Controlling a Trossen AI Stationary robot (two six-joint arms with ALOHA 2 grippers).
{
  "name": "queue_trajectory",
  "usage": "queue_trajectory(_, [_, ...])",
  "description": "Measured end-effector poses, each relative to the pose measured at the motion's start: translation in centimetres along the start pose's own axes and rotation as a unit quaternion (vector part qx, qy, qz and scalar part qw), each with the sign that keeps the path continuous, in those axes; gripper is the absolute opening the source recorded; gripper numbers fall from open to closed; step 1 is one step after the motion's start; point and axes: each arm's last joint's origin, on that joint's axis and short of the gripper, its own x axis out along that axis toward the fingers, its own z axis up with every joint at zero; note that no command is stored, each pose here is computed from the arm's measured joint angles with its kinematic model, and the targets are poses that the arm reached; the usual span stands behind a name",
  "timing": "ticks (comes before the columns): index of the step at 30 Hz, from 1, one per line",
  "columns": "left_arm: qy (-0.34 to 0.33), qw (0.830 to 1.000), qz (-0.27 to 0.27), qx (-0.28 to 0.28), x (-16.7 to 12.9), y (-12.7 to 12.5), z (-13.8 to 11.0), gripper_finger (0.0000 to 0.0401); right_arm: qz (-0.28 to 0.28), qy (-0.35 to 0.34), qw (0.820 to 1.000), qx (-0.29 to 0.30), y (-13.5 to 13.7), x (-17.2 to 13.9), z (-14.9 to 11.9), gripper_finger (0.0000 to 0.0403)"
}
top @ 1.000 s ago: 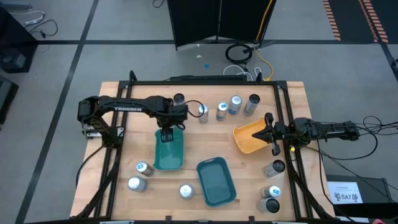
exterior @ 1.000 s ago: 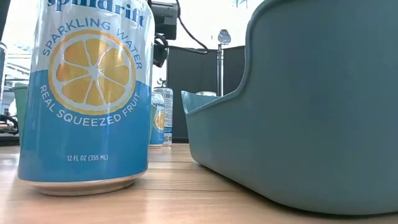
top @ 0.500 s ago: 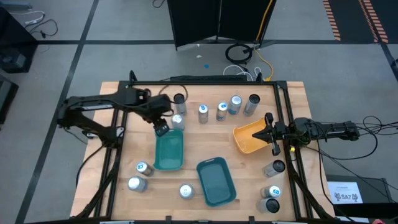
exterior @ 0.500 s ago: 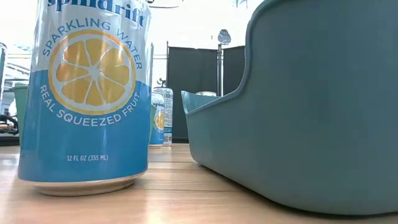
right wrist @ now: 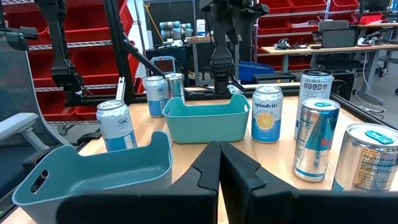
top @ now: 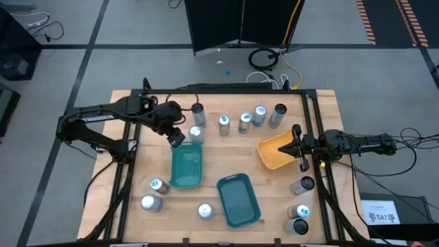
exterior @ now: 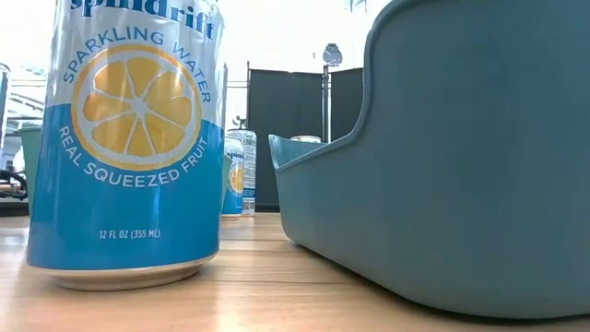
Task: Sort soda cans
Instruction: Move the blue bin to the center of the table
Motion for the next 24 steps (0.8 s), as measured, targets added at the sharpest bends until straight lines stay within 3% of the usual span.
queue_trajectory(4, [0.004,1.0,-0.006,0.0,0.0,0.0,0.0,0.0202,0.0,-0.001,1.0,0.008,0.0,0.0,0.0,0.0])
queue_trajectory(13, [-0.003,1.0,0.002,0.009,0.0,0.0,0.0,0.0202,0.001,-0.013,0.995,0.094,0.0,0.0,0.2,0.0])
queue_trajectory(19, [-0.096,0.991,0.023,0.089,0.4,-0.8,0.5,0.0202,0.001,-0.054,0.995,0.079,0.1,0.1,1.1,0.0])
queue_trajectory(24, [-0.141,0.983,0.039,0.113,1.4,0.2,-0.9,0.0202,-0.056,-0.124,0.989,0.061,-0.2,0.7,2.5,0.0])
